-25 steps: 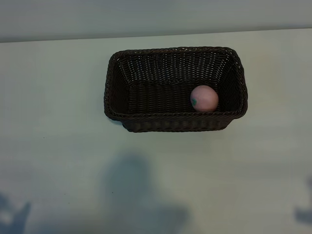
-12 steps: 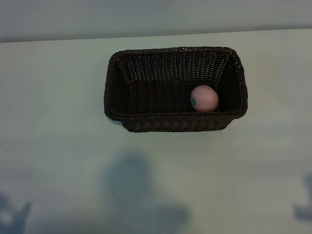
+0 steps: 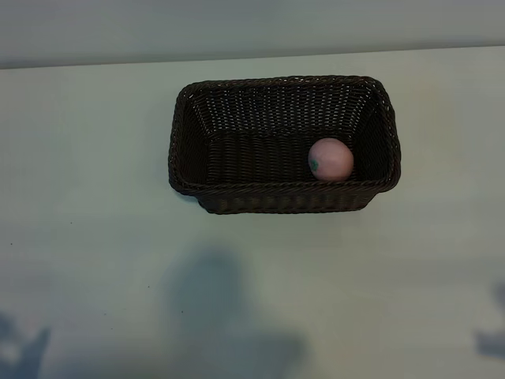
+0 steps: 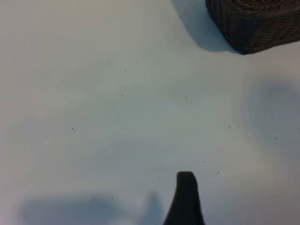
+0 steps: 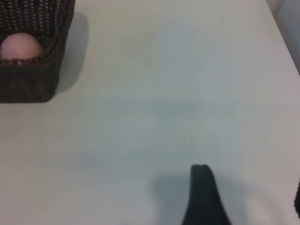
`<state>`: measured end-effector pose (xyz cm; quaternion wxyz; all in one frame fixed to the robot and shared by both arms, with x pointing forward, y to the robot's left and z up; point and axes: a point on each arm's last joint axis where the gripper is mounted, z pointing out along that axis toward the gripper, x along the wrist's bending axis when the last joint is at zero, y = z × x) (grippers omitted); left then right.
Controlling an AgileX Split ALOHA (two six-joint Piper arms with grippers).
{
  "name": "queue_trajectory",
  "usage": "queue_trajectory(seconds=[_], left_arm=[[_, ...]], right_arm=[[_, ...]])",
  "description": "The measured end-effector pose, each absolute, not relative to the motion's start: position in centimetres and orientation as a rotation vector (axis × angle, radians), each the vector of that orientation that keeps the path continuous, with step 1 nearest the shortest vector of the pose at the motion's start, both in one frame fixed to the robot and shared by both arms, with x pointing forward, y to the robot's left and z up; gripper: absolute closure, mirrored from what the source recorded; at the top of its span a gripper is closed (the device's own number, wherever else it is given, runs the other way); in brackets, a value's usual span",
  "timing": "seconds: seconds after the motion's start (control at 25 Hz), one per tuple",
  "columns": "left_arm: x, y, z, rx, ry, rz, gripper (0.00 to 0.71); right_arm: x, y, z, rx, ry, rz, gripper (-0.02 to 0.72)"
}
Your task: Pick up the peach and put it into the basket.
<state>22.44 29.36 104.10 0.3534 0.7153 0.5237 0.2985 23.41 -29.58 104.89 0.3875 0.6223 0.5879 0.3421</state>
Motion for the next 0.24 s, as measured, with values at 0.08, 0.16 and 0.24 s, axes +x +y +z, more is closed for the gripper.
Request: queue_trajectory(seconds=[0.08,0.16,0.24], left_arm=[[22.44,29.36,104.10,1.850,1.354,0.772,0.117],[22.44,29.36,104.10,1.850,1.354,0.772,0.117],[22.44,29.36,104.10,1.850,1.354,0.772,0.117]], right_arm=[[23.41,-29.58,104.89,1.583,1.496,0.871,0.280],[23.41,-29.58,104.90,1.583,1.495,0.871,0.305],[23.41,-29.58,104.90,1.583,1.495,0.871,0.328]])
